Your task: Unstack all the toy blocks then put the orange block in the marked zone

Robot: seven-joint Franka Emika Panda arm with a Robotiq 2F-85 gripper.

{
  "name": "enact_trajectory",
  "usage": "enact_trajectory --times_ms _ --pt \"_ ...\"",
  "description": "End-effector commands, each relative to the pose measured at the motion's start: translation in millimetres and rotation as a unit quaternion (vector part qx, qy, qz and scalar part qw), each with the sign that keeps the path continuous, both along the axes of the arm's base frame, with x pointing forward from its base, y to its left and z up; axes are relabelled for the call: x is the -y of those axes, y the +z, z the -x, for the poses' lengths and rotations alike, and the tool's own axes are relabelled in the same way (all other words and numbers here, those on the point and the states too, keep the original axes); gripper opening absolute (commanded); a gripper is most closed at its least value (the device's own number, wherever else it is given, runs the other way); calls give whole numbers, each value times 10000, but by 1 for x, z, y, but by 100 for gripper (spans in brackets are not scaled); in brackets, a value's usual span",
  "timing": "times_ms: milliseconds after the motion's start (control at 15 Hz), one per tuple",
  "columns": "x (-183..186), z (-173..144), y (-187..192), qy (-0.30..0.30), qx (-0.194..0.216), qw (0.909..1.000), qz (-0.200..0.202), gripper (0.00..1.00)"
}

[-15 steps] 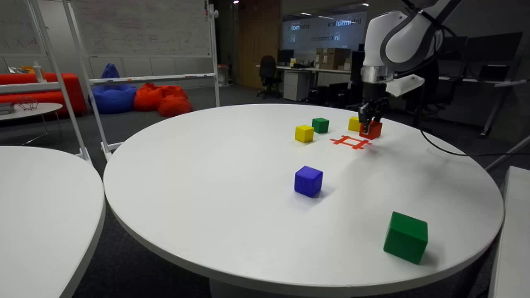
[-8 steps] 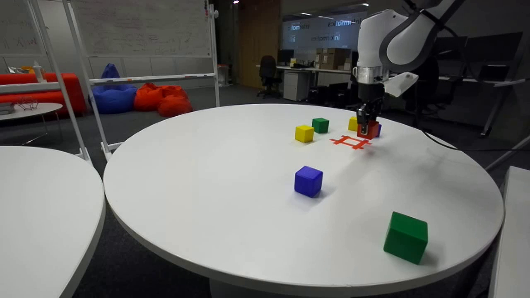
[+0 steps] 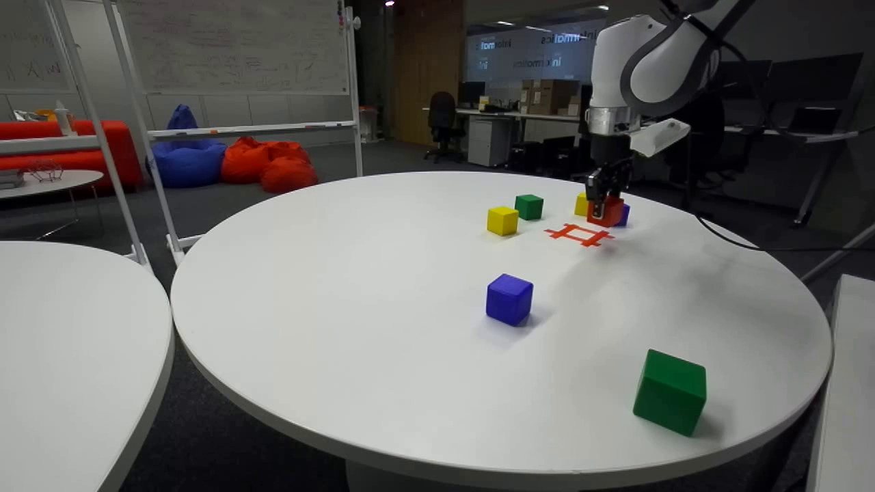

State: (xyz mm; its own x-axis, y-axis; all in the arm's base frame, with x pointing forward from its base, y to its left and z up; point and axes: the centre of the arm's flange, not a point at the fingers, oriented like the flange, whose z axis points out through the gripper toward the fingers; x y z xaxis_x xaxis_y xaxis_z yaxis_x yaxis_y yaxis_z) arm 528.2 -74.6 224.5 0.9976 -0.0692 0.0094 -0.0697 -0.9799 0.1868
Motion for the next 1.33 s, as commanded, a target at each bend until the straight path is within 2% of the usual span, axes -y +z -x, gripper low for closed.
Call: enact_trajectory --times_ms 0,600,1267 --pt "13 -15 0 -154 92 9997 -192 31" --pt "4 -45 5 -221 256 9991 -253 31" --pt "6 -42 1 -316 291 9988 -228 31"
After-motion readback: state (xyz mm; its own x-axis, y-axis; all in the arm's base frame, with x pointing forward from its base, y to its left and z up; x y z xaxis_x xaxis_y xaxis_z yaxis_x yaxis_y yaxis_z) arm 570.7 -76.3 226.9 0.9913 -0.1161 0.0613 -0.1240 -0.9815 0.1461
